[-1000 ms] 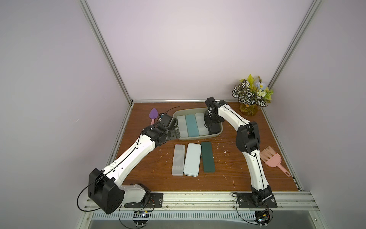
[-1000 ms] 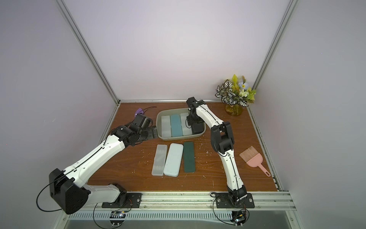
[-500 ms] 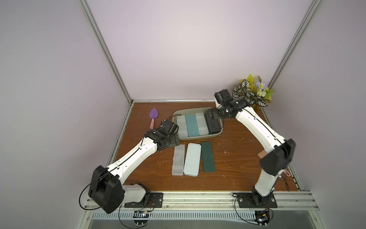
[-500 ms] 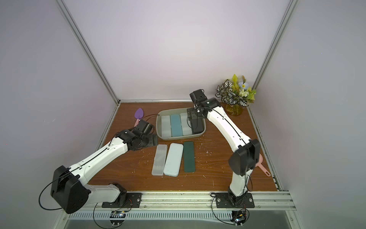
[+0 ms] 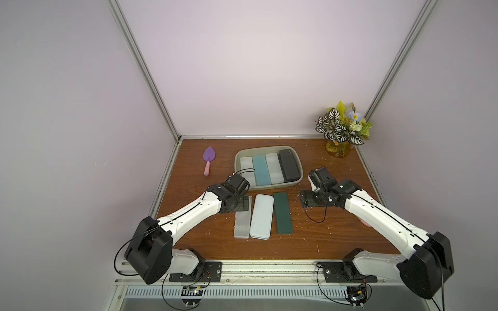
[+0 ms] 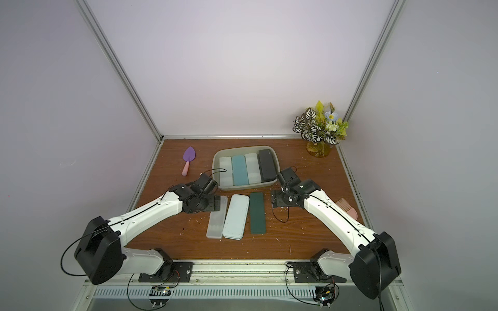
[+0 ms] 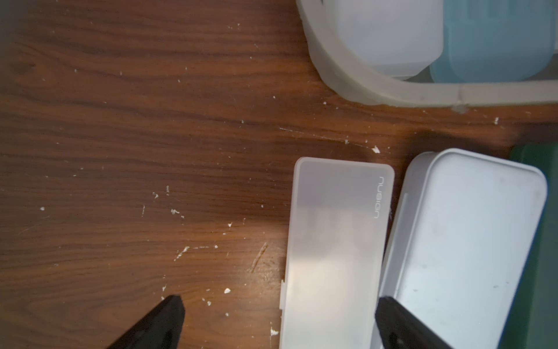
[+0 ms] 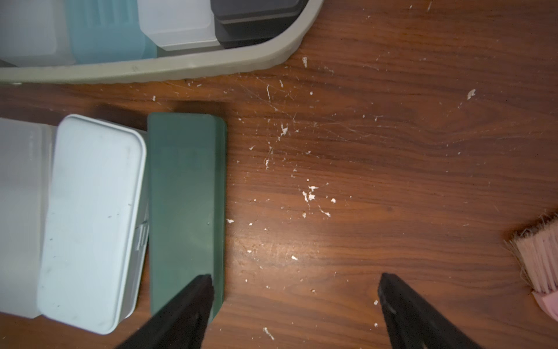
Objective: Put the pencil case into the storage box
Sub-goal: Pick up the pencil case from the center of the board.
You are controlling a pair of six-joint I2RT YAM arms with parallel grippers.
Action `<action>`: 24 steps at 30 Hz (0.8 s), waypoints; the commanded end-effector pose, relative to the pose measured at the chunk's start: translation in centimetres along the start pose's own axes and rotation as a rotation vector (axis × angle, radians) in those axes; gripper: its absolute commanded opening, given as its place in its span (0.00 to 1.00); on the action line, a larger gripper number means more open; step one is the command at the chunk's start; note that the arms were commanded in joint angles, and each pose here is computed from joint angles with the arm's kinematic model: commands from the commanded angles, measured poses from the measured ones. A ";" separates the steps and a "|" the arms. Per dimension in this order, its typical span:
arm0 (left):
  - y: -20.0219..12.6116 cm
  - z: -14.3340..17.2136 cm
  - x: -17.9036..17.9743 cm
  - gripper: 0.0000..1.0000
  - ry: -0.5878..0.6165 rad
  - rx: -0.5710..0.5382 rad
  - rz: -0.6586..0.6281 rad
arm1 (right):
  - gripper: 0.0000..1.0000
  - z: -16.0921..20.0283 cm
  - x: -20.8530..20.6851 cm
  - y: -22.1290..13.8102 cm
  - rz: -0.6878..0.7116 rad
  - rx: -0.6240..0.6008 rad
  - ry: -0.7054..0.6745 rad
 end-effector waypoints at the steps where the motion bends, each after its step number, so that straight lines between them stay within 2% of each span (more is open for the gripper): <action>1: 0.7 0.4 -0.6 1.00 0.003 0.017 0.007 | 0.93 -0.4 0.3 -1.0 -0.037 -0.066 0.042; 12: 2.2 1.5 -2.1 1.00 0.021 0.046 0.030 | 0.93 0.8 0.2 -0.5 -0.045 -0.051 0.046; 24: 3.2 2.3 -1.8 1.00 0.030 0.067 0.012 | 0.93 0.8 0.2 -0.4 -0.046 -0.048 0.046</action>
Point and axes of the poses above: each gripper's point midway between its finger pads, its own y axis out along the fingers, its own x axis along the line the jaws close on, z = x × y, the point moved 4 cm from there along -y, back along the fingers, and after that the axes turned 9 degrees about -y, right-handed, at the moved point
